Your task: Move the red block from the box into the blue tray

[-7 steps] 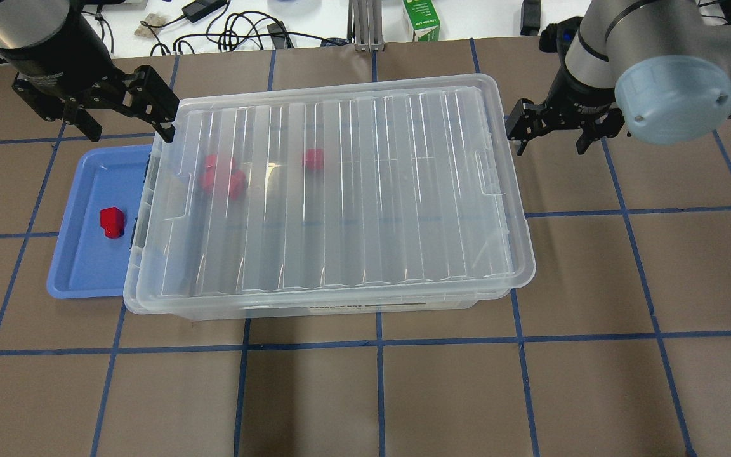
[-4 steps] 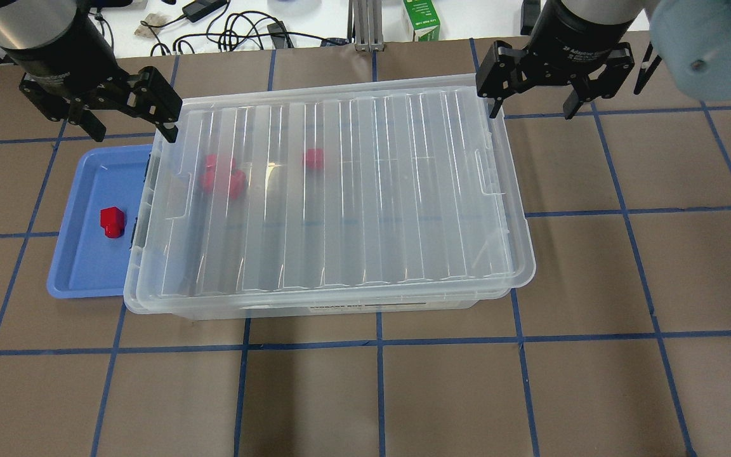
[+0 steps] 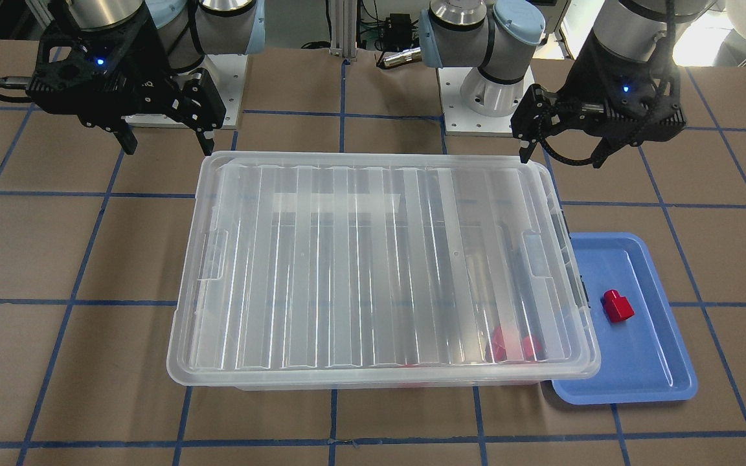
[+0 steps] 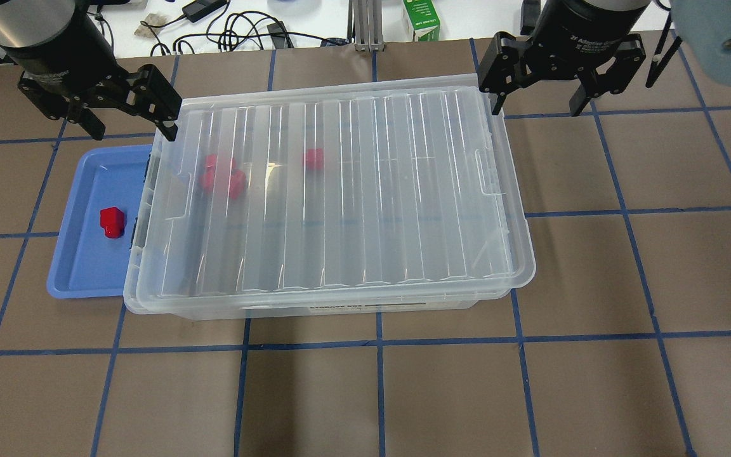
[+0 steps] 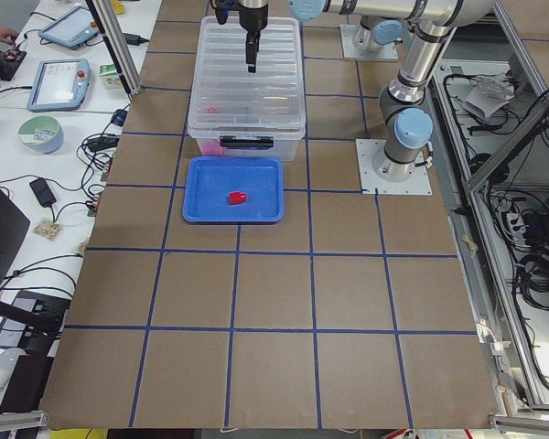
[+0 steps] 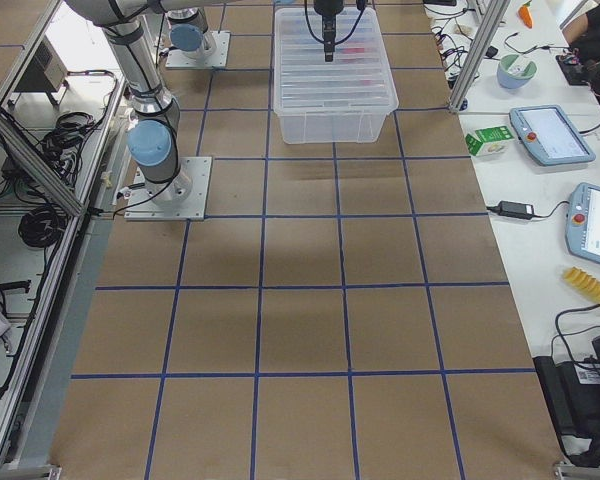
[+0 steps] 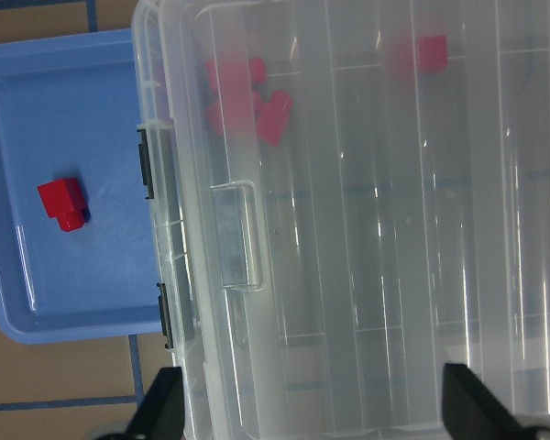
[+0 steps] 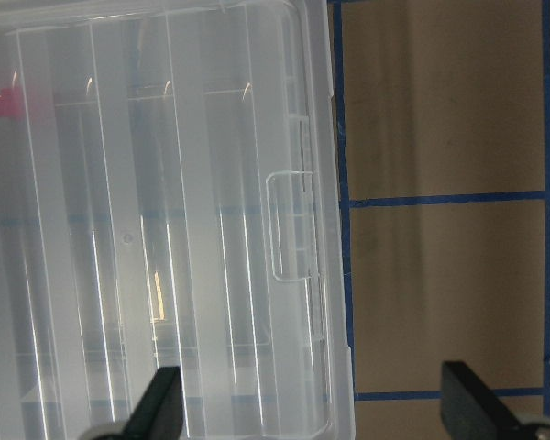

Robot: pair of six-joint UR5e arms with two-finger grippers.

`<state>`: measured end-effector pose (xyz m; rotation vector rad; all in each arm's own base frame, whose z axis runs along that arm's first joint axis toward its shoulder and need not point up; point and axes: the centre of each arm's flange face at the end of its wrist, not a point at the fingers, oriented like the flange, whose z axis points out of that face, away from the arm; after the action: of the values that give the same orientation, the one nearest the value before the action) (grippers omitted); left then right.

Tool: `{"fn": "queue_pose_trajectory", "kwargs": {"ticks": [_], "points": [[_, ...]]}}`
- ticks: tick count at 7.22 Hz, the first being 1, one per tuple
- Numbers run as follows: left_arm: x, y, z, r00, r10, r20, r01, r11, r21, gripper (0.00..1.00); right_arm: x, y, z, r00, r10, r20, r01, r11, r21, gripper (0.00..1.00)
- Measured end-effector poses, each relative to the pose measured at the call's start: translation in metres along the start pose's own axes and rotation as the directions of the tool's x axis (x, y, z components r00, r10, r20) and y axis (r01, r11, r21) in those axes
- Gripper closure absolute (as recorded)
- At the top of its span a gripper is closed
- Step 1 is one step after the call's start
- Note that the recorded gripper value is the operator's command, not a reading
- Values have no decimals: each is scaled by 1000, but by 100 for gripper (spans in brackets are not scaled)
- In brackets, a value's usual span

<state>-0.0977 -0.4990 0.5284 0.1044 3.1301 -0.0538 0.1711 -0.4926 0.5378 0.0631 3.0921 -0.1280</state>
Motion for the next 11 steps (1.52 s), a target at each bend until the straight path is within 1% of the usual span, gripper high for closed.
{"fn": "queue_pose_trajectory", "kwargs": {"ticks": [6,11], "points": [[1,6,-8,1000,-11,4,11,1000,13,0,-1,1,2,1000,3,12,-2,1000,-1,0],[1,3,-4,1000,-10,-2,10,1000,7,0,-1,0,0,1000,-10,14,10,1000,3,0]]}}
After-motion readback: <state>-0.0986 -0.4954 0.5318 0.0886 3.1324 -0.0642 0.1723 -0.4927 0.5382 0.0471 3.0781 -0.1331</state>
